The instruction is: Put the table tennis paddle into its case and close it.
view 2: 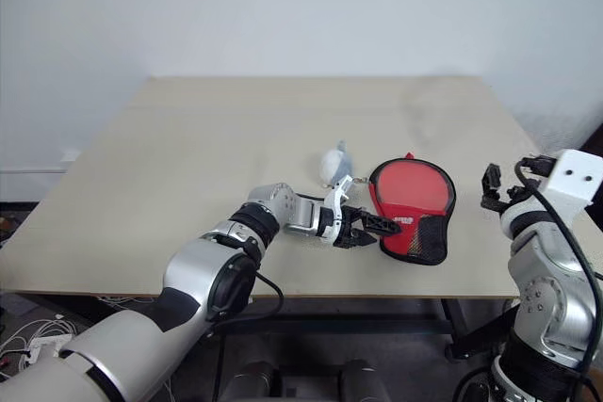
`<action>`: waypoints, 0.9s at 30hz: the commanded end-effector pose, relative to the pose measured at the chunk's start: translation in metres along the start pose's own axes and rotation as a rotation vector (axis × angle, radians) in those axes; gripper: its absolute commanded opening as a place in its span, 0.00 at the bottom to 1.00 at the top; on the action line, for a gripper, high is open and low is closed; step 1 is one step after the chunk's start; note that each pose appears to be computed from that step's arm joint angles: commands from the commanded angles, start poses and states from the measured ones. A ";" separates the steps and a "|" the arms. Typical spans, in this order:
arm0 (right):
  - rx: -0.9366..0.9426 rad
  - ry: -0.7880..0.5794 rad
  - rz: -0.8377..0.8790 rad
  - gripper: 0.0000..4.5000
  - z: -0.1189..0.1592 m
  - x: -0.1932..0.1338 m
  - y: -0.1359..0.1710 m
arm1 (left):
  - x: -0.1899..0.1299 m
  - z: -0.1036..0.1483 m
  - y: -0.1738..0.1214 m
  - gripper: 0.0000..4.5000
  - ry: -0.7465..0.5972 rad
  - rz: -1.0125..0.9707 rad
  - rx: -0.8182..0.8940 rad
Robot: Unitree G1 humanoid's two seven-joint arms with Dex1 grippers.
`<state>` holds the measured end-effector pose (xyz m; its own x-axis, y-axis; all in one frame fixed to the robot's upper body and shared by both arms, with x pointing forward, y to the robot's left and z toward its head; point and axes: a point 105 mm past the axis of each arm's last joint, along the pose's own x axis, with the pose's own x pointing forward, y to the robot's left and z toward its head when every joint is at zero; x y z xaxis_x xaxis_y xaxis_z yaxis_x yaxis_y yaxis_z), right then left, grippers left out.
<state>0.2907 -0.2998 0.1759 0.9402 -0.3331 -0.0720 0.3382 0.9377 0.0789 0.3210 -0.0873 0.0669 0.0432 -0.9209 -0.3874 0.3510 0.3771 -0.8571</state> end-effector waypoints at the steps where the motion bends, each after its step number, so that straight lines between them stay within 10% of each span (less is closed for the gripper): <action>1: -0.013 -0.045 -0.016 0.99 0.011 -0.007 -0.002 | 0.081 -0.075 -0.089 1.00 0.234 -0.265 0.026; 6: -0.030 -0.039 -0.033 1.00 0.008 -0.008 -0.002 | 0.087 -0.081 -0.085 0.87 0.234 -0.241 0.058; 17: -0.013 -0.043 -0.070 1.00 0.008 -0.005 -0.008 | 0.086 -0.075 -0.080 0.00 0.192 -0.232 0.041; 27: -0.019 0.004 0.017 1.00 -0.005 0.007 0.016 | 0.020 -0.016 -0.030 0.00 0.097 -0.152 0.157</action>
<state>0.2984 -0.2907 0.1610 0.9366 -0.3296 -0.1189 0.3383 0.9390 0.0620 0.3187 -0.0864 0.0692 -0.0069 -0.9347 -0.3555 0.4545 0.3137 -0.8337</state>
